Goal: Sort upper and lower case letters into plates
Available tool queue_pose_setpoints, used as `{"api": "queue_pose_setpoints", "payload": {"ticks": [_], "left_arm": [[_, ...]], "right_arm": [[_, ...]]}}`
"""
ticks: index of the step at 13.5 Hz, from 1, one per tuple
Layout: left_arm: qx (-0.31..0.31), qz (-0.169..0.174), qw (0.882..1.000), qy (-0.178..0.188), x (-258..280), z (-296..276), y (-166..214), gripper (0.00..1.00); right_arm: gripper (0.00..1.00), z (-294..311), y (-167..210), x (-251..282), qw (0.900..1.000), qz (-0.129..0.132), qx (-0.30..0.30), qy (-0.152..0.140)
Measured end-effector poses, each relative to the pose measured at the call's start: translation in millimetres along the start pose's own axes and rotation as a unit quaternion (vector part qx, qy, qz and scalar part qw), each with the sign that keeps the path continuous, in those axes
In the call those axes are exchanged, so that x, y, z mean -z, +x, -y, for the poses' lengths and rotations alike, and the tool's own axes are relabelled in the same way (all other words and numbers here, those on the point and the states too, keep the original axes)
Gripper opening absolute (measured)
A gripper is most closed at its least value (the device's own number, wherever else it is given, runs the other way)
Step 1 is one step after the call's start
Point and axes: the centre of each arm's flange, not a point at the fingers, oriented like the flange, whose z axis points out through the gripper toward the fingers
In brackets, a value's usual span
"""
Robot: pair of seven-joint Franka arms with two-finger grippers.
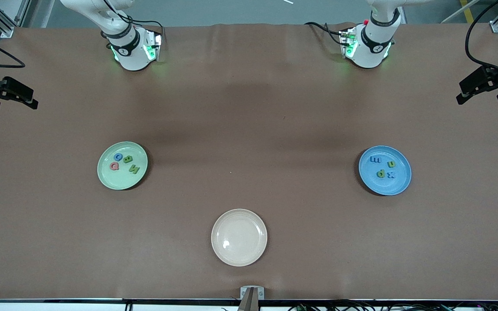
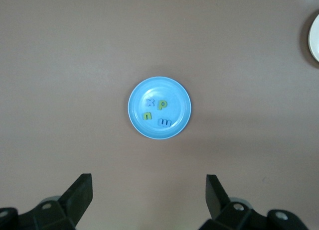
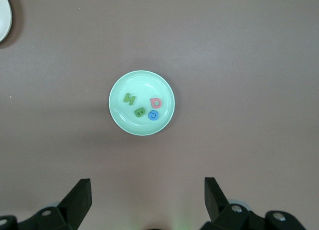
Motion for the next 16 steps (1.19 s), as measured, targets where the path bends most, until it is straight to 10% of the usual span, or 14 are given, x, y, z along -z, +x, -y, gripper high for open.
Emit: {"api": "queue_pose_setpoints", "payload": {"ticks": [11,16], "left_arm": [[0.009,0.024,1.000,-0.003,-20,11,-5,1.00],[0.009,-0.031,0.999,-0.004,-25,11,14,1.00]], "right_arm": [[1.00,0,-1,-1,1.000,0.003,-0.012,0.000],[1.00,0,-1,-1,1.000,0.005,-0.013,0.000]]}}
